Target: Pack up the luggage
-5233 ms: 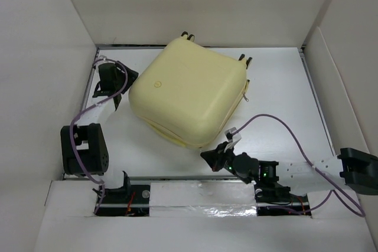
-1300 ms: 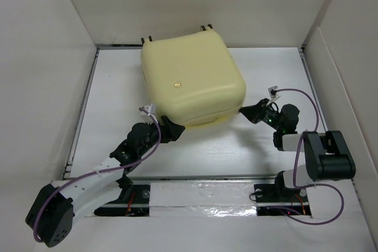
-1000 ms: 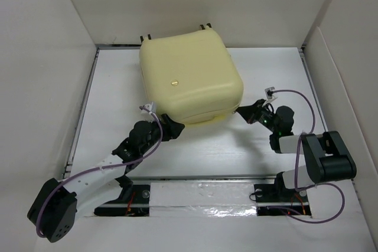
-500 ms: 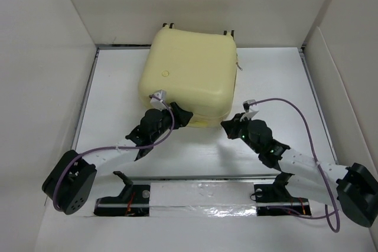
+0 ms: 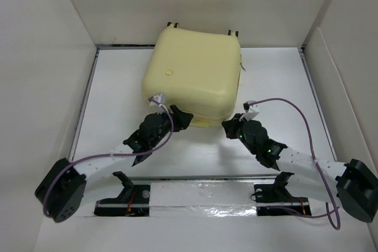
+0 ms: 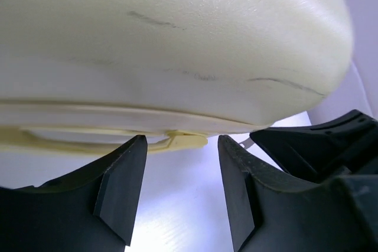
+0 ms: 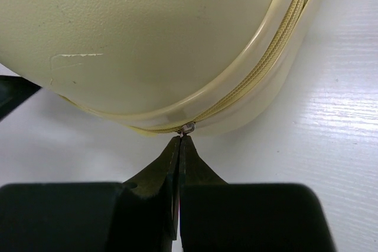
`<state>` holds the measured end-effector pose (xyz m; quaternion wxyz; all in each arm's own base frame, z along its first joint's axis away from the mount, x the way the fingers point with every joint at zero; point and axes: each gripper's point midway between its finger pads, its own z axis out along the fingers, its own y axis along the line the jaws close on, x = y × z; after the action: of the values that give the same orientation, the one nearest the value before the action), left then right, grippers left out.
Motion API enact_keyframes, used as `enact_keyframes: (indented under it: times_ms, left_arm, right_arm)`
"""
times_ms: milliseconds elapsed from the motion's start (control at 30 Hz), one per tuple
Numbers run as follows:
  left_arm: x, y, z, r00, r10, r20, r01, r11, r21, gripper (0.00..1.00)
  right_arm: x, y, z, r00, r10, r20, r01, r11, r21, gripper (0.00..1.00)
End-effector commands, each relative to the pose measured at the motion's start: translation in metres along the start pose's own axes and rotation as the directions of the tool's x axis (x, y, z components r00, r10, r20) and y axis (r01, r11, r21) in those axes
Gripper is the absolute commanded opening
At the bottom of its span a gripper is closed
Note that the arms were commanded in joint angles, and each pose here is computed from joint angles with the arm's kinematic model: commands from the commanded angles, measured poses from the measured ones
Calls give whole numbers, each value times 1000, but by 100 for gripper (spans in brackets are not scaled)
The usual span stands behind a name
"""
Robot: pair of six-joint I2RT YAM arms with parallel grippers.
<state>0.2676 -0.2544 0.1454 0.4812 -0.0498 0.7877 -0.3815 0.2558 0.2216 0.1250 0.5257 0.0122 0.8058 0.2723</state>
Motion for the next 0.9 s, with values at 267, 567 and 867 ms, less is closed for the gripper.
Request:
enact_keyframes:
  times_ms: [267, 567, 867]
  left_arm:
    - [13, 54, -45, 993, -109, 51, 116, 979, -169, 44]
    - [8, 42, -10, 986, -152, 66, 160, 978, -133, 66]
    - [5, 41, -4, 967, -221, 129, 232, 970, -76, 66]
  right_arm:
    - [-1, 14, -12, 999, 25, -30, -27, 996, -79, 0]
    - [8, 13, -15, 999, 23, -48, -28, 995, -93, 0]
    - [14, 15, -17, 998, 15, -59, -21, 994, -111, 0]
